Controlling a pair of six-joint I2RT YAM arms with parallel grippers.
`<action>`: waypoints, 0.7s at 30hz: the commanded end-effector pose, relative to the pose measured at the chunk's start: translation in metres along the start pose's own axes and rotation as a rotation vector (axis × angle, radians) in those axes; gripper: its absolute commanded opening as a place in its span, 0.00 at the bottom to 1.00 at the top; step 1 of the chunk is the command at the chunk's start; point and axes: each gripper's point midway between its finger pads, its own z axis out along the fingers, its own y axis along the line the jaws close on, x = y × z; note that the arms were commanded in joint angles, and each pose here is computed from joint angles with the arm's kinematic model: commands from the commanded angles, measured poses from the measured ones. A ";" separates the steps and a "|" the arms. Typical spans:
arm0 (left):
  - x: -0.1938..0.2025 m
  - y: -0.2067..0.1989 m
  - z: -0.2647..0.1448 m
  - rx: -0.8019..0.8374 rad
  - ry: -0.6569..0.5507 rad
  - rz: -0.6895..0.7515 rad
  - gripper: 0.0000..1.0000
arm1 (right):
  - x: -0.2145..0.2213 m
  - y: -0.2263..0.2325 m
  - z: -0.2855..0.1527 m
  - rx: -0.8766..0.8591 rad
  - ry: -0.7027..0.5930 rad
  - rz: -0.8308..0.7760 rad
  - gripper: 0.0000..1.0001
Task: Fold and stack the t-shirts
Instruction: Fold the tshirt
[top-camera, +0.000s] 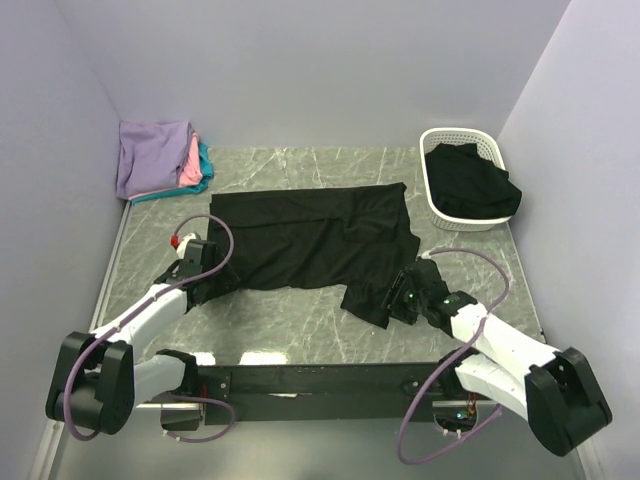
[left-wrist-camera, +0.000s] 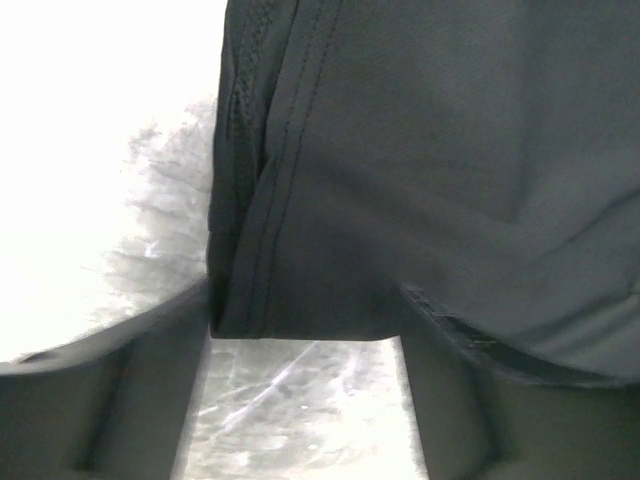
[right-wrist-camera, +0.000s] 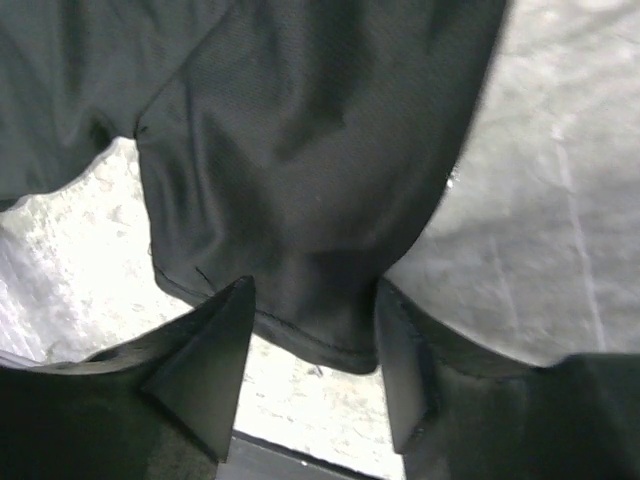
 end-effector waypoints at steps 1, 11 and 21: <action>-0.021 -0.007 -0.001 0.001 -0.065 0.011 0.57 | 0.015 -0.009 0.013 0.016 0.060 0.000 0.42; -0.041 -0.017 -0.019 0.030 -0.106 0.010 0.01 | -0.017 0.000 -0.021 0.048 -0.073 -0.053 0.00; -0.064 -0.024 -0.053 0.038 -0.130 -0.004 0.01 | -0.038 -0.014 -0.072 0.150 -0.204 -0.007 0.00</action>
